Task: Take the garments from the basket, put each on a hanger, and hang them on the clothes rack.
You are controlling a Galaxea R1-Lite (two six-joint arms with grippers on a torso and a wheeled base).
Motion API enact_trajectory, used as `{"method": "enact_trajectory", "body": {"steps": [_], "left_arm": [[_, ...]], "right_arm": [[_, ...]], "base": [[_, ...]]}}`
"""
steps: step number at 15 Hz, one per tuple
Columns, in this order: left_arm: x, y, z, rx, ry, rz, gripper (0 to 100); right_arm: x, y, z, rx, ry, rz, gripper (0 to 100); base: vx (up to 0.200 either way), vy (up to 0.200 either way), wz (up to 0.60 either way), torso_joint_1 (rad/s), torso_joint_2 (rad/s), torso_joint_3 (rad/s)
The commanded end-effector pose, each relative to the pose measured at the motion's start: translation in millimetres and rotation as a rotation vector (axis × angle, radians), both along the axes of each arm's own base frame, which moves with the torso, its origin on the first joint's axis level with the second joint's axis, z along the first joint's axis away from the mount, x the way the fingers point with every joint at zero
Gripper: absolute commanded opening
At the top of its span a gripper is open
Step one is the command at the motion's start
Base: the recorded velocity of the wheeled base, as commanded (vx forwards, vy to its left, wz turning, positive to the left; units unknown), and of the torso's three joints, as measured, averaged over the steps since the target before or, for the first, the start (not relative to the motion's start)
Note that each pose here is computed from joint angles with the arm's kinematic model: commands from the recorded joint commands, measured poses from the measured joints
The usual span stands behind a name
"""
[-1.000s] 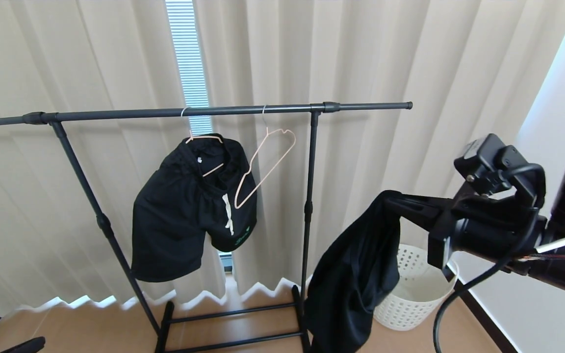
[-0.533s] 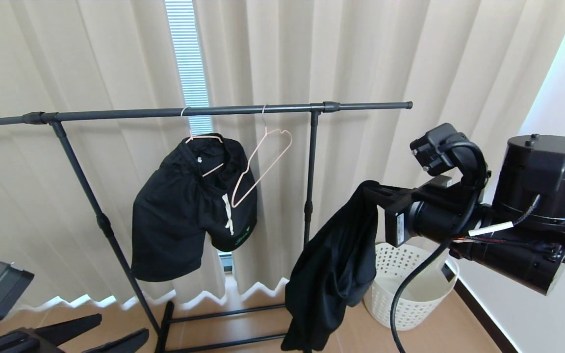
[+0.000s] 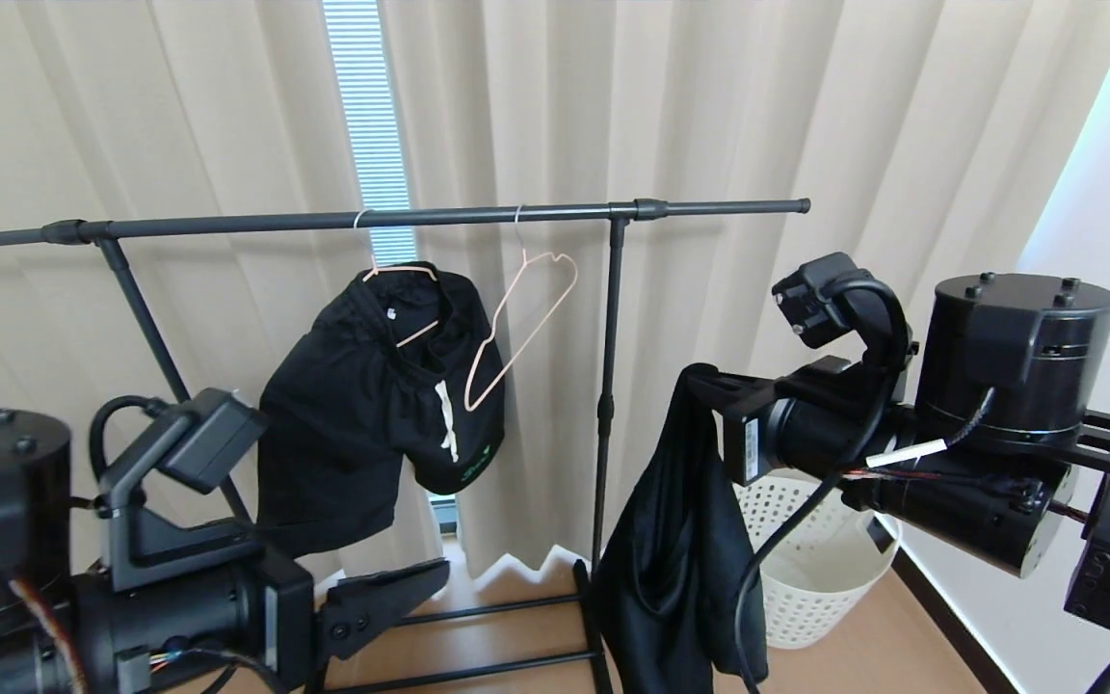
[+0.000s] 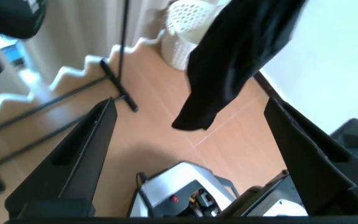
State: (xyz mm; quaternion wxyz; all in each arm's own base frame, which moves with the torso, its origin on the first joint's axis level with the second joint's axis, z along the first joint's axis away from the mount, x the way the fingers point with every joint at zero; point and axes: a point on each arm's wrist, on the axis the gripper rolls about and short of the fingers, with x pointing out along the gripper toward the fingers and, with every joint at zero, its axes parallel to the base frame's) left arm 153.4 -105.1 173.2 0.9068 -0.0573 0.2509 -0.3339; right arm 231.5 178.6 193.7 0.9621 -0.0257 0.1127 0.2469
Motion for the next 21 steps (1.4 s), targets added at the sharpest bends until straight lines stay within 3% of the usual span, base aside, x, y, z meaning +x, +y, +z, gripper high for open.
{"method": "enact_trajectory", "body": {"steps": [1,6,9,10,13,21], "left_arm": [[17,-22,-10,0.046,0.044,-0.043,100],[12,-20,-21,0.005,0.097,-0.014,100],[11,-28,-34,-0.026,0.182,0.024,100],[16,-35,-40,-0.046,0.225,0.079,100],[20,-39,-43,-0.041,0.235,0.112,100],[22,-41,-46,-0.032,0.241,0.116,100]], "right_arm": [[5,7,-6,0.013,0.026,-0.026,0],[9,15,-10,0.119,-0.009,-0.035,0],[6,31,-24,0.136,0.029,-0.024,0],[0,34,-30,0.144,0.025,-0.018,0],[-2,33,-35,0.177,-0.007,-0.014,0],[-6,44,-40,0.169,0.002,0.016,0]], "base": [[0.0,0.0,0.0,0.0,0.0,0.0],[0.0,0.0,0.0,0.0,0.0,0.0],[0.0,0.0,0.0,0.0,0.0,0.0],[0.0,0.0,0.0,0.0,0.0,0.0],[0.0,0.0,0.0,0.0,0.0,0.0],[0.0,0.0,0.0,0.0,0.0,0.0]]}}
